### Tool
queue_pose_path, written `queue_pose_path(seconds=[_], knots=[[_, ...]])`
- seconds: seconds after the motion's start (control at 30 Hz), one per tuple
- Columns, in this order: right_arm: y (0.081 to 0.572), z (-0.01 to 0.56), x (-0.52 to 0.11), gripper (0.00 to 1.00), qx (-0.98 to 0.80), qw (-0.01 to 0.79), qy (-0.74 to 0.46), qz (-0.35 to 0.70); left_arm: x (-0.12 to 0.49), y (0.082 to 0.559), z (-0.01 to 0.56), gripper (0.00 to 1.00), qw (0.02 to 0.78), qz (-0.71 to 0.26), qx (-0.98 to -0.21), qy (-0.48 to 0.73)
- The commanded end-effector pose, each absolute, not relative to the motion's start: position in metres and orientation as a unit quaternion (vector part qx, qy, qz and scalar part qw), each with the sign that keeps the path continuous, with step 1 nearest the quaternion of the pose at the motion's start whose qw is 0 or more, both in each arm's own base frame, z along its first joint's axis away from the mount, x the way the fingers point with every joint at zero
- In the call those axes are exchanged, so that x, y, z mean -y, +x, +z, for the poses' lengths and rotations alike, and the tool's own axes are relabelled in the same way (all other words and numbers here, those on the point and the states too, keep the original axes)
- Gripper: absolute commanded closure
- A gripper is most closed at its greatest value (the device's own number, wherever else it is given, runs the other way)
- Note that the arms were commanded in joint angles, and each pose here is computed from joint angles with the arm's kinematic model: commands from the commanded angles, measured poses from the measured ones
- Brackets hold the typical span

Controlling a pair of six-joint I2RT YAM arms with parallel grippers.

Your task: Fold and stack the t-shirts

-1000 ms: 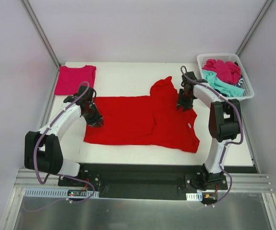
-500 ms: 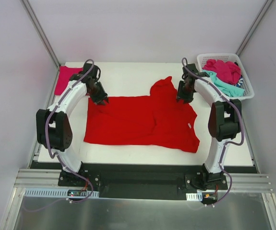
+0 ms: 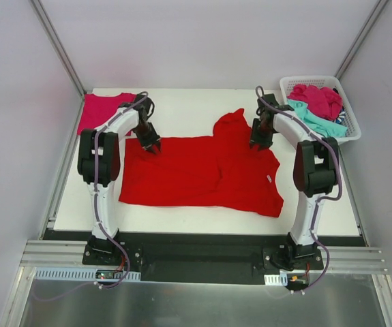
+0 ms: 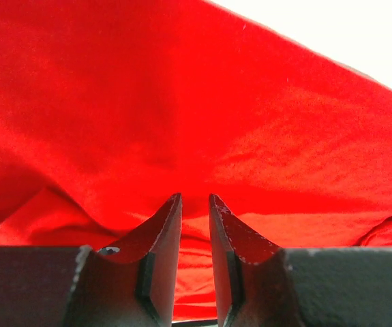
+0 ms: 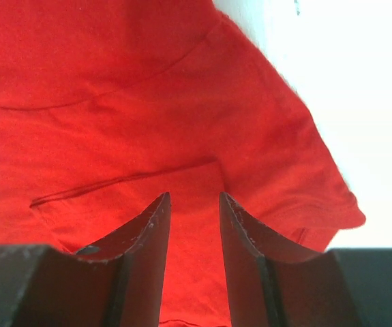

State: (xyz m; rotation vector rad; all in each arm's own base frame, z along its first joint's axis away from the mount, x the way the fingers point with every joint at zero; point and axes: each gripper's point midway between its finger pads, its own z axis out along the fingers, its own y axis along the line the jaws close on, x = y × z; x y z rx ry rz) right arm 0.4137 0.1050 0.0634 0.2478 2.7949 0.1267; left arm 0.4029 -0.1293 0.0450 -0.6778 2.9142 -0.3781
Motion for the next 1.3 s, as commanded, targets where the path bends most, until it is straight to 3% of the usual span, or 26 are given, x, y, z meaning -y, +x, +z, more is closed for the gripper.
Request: queue_pose_path(seconds=[0.0, 0.23, 0.6, 0.8, 1.27], knots=[[0.426, 0.056, -0.112, 0.62, -0.983, 0.149, 0.089, 0.064, 0.14, 0.413, 0.045, 0.78, 0.047, -0.149, -0.962, -0.223], [0.409, 0.04, -0.121, 0.63, -0.987, 0.103, 0.09, 0.087, 0.147, 0.401, 0.022, 0.78, -0.002, -0.183, -0.953, -0.243], [0.358, 0.022, -0.13, 0.64, -0.984, 0.07, 0.099, 0.128, 0.141, 0.364, 0.008, 0.78, -0.011, -0.209, -0.941, -0.266], [0.332, 0.033, -0.132, 0.64, -0.983, 0.082, 0.093, 0.137, 0.127, 0.327, -0.002, 0.78, -0.021, -0.191, -0.941, -0.279], [0.307, 0.059, -0.133, 0.64, -0.981, 0.105, 0.086, 0.139, 0.118, 0.302, 0.027, 0.78, 0.012, -0.2, -0.938, -0.283]])
